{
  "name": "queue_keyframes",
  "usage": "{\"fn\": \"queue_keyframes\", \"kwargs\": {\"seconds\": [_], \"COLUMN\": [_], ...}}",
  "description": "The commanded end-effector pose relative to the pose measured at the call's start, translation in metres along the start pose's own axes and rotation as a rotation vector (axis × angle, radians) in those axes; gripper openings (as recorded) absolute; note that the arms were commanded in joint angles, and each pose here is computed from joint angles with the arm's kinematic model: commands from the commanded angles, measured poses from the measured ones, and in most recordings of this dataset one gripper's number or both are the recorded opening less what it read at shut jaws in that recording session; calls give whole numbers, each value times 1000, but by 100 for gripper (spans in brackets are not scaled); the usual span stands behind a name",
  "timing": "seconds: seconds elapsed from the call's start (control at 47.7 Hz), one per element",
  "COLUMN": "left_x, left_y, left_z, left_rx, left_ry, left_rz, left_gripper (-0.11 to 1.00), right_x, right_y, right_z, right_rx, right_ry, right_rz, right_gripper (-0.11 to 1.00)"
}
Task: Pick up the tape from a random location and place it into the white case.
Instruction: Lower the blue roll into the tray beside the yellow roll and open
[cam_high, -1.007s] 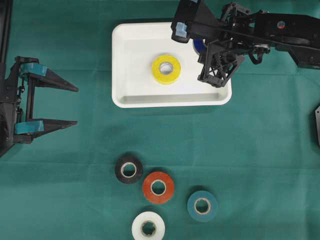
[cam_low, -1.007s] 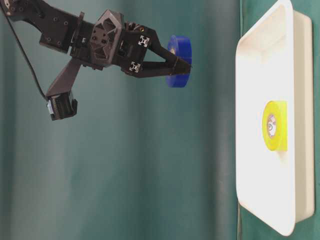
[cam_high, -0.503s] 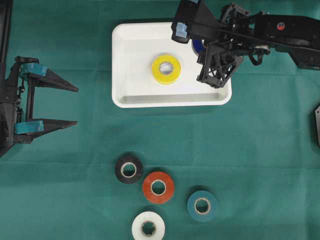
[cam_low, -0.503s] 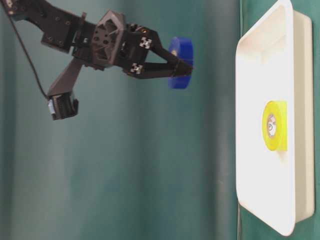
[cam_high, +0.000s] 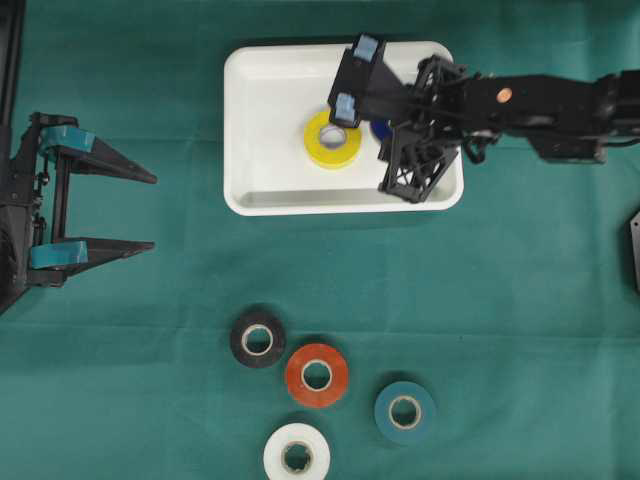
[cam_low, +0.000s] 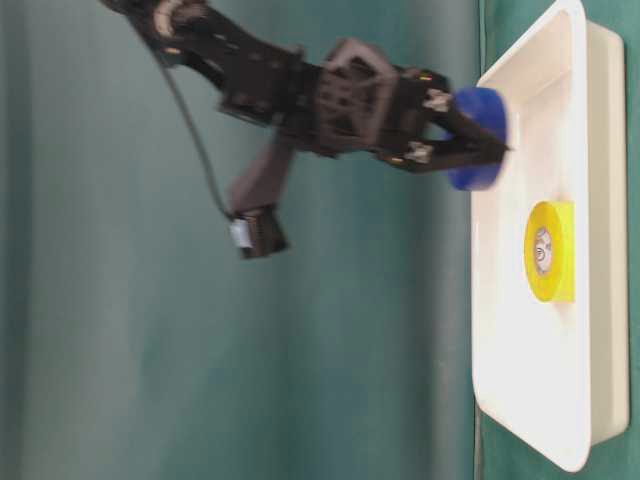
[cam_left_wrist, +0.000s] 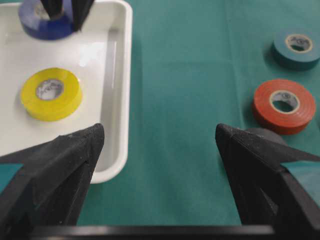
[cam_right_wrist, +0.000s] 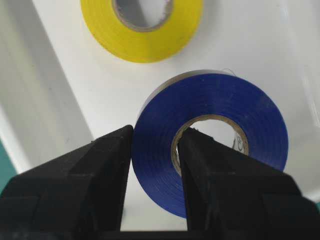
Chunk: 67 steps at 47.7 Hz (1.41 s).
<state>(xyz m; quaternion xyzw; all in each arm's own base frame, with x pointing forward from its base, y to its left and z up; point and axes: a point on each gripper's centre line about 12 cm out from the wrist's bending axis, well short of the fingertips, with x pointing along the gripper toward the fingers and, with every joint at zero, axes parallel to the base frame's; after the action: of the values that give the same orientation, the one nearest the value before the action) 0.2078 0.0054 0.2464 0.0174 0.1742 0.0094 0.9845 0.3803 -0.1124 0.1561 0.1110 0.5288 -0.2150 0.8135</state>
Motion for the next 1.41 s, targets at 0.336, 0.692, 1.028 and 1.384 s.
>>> {"fn": "queue_keyframes", "kwargs": {"seconds": [0.336,0.692,1.028,1.384], "left_x": [1,1,1,1], "left_y": [1,0,1,1], "left_z": [5,5,5,5], "left_rx": [-4,-4,-4,-4], "left_ry": [-12,-11,-12,-12], "left_rz": [2,2,2,2], "left_gripper": [97,97,97,97], "right_x": [20,20,18,-21], "right_y": [3,-1,-3,-11], "right_z": [-2,-2,-3,8], "right_rx": [31,29,25,18], "right_ry": [-3,4,6,-29], "right_rz": [11,4,-4,-40], "right_gripper": [31,31,65,89]}}
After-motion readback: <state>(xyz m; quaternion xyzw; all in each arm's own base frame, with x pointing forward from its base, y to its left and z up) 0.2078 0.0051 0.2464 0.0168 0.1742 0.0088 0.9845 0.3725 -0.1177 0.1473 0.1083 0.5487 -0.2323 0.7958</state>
